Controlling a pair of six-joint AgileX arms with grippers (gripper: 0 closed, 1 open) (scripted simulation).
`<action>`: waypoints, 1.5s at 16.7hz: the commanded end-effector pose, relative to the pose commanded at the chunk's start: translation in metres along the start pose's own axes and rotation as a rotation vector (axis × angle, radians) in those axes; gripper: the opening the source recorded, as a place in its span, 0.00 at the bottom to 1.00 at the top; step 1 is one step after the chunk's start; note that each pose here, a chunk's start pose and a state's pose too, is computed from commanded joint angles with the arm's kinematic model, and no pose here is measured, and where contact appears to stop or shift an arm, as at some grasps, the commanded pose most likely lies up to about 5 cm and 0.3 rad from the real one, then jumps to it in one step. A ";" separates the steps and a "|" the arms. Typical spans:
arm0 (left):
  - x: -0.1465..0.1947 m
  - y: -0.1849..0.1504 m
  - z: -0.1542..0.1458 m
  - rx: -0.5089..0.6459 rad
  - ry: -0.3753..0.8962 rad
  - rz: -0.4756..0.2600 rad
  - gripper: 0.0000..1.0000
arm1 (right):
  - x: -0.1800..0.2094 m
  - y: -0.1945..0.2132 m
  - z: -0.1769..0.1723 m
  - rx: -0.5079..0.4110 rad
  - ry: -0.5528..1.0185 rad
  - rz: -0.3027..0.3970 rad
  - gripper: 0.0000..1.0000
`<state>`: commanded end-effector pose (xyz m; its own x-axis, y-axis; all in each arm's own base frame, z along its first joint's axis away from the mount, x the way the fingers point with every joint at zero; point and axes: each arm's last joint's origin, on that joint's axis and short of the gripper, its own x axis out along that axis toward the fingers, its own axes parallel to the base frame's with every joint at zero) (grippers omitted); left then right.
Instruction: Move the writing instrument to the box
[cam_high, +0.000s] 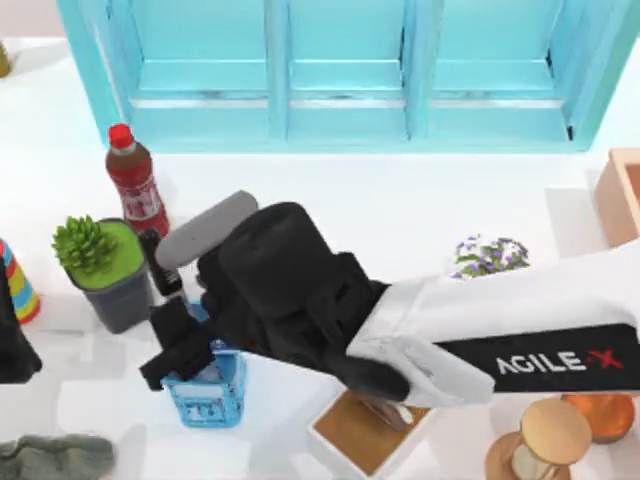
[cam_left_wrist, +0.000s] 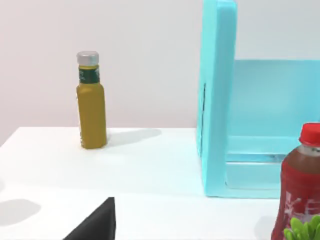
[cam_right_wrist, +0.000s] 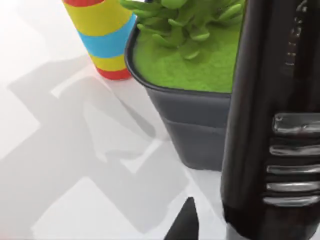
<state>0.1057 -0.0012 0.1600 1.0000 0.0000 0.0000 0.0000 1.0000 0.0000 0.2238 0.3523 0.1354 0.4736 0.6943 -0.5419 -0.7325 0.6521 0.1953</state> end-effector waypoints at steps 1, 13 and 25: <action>0.000 0.000 0.000 0.000 0.000 0.000 1.00 | -0.011 -0.005 0.008 -0.001 0.003 0.001 0.00; 0.000 0.000 0.000 0.000 0.000 0.000 1.00 | -0.169 -0.058 0.064 0.005 -0.017 -0.002 0.00; 0.000 0.000 0.000 0.000 0.000 0.000 1.00 | -0.220 -0.150 0.077 0.023 0.074 -0.205 0.00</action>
<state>0.1057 -0.0012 0.1600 1.0000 0.0000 0.0000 0.0000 1.0000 0.0000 0.2678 0.1252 0.2885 0.5734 0.5228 -0.6308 -0.6130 0.7846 0.0931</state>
